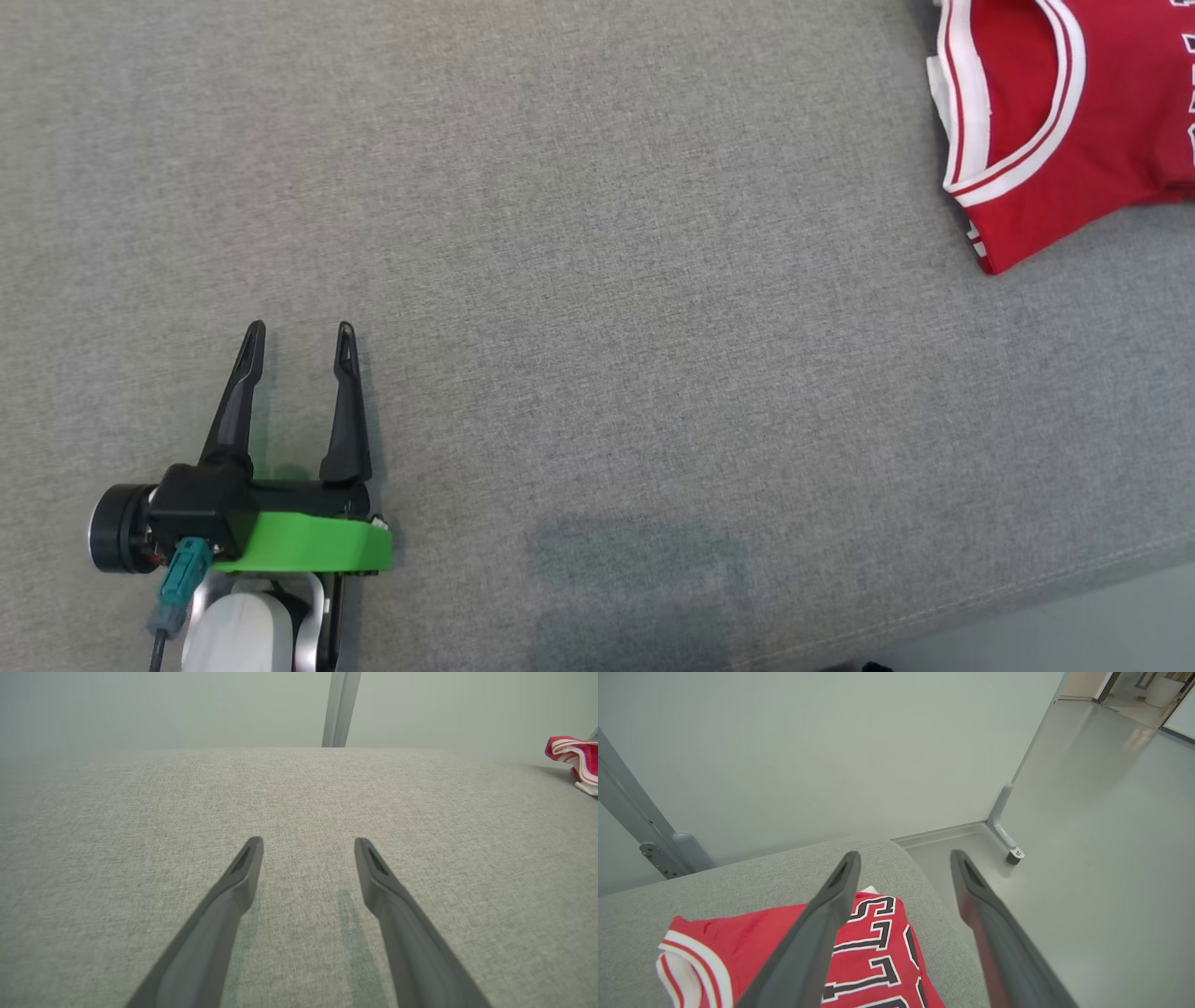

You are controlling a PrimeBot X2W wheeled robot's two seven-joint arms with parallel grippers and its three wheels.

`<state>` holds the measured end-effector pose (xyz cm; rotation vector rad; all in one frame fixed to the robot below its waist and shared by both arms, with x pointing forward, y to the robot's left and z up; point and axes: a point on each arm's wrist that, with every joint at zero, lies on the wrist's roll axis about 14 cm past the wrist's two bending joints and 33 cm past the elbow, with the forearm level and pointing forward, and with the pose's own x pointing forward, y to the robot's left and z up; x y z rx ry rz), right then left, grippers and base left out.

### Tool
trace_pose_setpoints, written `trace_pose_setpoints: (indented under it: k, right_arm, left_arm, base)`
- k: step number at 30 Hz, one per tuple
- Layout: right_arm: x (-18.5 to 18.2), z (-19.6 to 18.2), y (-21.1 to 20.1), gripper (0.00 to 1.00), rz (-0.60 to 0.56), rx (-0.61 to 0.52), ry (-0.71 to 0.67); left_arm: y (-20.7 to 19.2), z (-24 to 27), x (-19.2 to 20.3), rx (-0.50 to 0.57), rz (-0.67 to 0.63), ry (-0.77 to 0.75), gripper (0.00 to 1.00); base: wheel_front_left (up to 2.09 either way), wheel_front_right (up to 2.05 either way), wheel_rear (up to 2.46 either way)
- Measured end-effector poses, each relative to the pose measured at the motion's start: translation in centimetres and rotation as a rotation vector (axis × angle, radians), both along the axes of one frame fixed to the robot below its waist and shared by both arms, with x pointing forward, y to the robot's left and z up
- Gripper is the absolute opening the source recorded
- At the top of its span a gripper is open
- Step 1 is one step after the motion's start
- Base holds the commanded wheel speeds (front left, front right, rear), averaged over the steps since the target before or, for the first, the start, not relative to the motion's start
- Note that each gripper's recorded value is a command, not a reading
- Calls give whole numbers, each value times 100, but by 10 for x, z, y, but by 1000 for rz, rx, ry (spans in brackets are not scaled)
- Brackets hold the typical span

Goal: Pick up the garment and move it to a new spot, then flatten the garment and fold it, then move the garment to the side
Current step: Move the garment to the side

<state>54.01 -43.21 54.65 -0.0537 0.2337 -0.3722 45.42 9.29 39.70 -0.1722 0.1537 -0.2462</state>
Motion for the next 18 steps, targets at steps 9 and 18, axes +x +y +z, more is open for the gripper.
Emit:
trace_pose_setpoints:
  k: [9, 18]
  right_arm:
    - [-11, 28, 57, 100, 169, -162, -238]
    - [-124, -10, 153, 100, 336, -44, -347]
  left_arm:
    - [22, 20, -27, -21, 89, 1, 100]
    - [65, 54, -94, -49, 237, -28, 100]
  base:
    - [0, 0, 0]
    - [0, 0, 0]
